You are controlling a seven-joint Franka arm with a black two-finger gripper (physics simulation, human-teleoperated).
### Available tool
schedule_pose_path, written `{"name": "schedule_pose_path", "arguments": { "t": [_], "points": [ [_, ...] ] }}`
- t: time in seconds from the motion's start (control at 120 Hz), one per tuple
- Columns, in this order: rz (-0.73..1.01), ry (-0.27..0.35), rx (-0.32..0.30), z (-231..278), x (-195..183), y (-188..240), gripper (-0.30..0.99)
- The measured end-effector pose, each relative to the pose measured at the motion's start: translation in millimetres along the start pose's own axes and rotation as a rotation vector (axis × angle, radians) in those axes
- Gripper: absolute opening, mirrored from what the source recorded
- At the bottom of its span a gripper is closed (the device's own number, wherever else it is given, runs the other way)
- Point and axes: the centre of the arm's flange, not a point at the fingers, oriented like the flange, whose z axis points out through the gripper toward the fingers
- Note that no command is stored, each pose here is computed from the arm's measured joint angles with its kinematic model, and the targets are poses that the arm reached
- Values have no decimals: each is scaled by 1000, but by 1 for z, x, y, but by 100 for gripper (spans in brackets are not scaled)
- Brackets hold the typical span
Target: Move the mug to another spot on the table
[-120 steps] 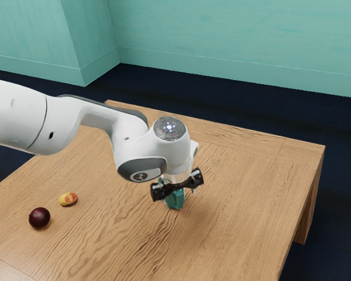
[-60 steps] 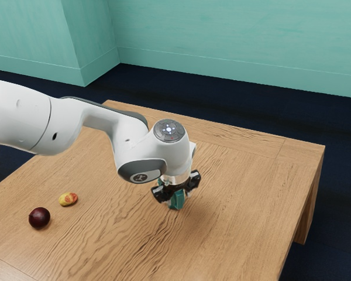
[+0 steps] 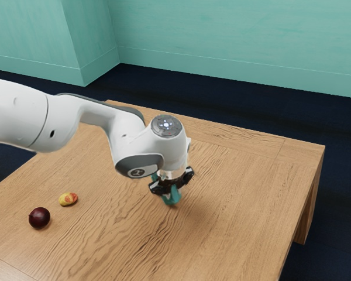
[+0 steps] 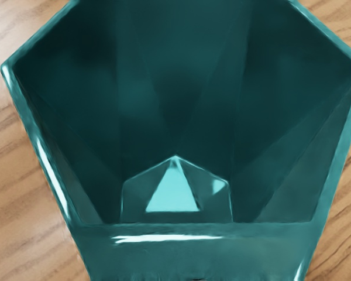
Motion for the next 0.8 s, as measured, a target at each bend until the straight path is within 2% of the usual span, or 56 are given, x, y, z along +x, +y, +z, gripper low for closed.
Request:
{"name": "schedule_pose_path", "arguments": {
  "t": [0.2,0.45,0.658,0.8],
  "points": [
    [-40,49,-1,-18,37,4,0],
    [-95,90,63,-12,85,-21,-7],
    [-75,81,113,-12,69,-56,-10],
    [-59,59,110,-3,51,-74,-10]
  ]
}}
